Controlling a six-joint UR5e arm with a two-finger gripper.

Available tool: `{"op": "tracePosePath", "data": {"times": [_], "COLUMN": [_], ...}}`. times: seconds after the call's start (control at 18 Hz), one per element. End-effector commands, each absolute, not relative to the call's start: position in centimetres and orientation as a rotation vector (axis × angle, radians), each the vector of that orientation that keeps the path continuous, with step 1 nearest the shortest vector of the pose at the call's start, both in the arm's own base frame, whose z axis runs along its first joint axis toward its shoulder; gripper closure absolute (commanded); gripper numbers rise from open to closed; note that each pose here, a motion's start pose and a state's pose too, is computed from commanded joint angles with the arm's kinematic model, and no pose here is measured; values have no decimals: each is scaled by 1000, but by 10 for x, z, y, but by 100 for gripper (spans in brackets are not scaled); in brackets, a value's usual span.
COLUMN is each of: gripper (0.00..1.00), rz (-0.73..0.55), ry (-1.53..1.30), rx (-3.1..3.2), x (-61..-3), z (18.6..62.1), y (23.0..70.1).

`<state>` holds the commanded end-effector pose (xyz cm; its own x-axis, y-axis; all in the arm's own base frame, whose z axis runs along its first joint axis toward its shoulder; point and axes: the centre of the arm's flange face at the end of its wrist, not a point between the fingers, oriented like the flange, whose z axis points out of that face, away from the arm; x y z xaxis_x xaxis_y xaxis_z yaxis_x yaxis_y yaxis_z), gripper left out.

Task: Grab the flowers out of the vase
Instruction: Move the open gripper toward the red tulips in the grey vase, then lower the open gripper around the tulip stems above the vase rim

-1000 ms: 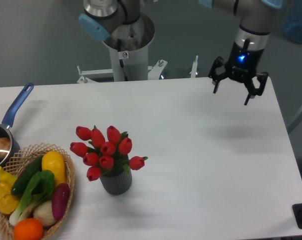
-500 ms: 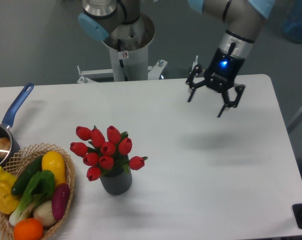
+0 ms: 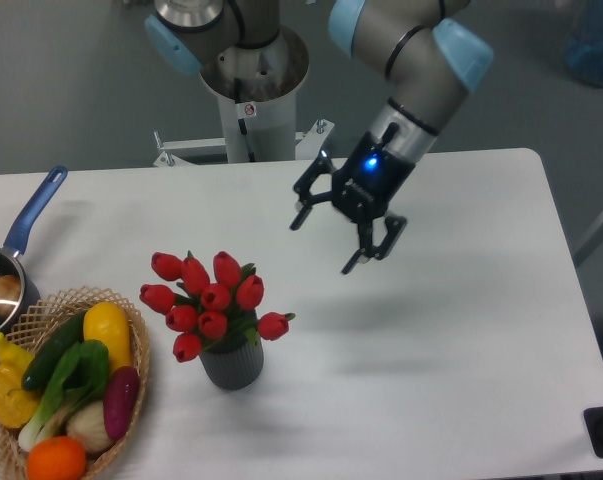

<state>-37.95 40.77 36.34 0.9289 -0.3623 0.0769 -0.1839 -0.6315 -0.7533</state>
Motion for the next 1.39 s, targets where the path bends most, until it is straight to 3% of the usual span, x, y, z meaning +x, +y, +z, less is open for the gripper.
{"op": "tracePosePath", "data": {"times": [0.28,1.39], "gripper": [0,0], "rz": [-350,-380], "ry": [372,434], "rx": [-2239,-2148], "x": [-364,-359], "z": [356,324], "y": [429,470]}}
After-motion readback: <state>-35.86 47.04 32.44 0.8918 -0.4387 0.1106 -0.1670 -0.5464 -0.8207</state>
